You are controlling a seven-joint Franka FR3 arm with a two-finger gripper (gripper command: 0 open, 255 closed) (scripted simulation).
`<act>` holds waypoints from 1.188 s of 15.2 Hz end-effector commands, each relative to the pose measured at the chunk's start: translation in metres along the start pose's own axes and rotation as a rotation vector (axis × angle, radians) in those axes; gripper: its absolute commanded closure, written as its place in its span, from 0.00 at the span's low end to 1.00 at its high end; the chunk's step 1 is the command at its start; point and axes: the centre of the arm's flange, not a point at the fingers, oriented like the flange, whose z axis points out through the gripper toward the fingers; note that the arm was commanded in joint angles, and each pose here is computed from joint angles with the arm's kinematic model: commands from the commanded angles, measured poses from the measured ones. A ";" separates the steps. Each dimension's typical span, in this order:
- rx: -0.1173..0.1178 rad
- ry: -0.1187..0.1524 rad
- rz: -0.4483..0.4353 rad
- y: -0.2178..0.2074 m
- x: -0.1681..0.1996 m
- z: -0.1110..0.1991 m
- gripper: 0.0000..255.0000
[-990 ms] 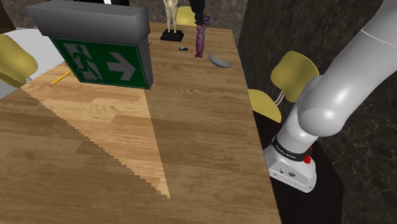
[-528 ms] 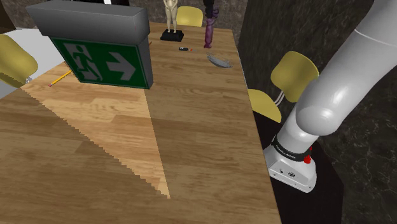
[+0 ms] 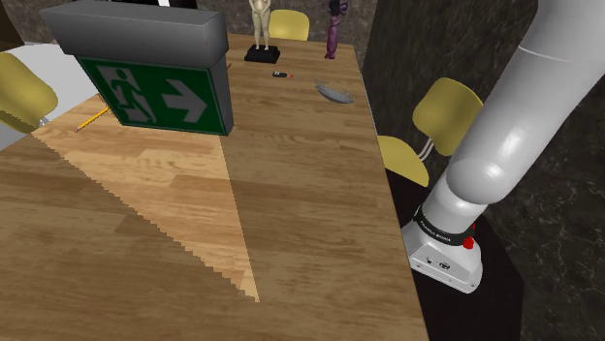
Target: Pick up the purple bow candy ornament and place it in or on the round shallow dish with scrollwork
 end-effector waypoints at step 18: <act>-0.001 0.000 -0.001 0.061 -0.002 0.067 1.00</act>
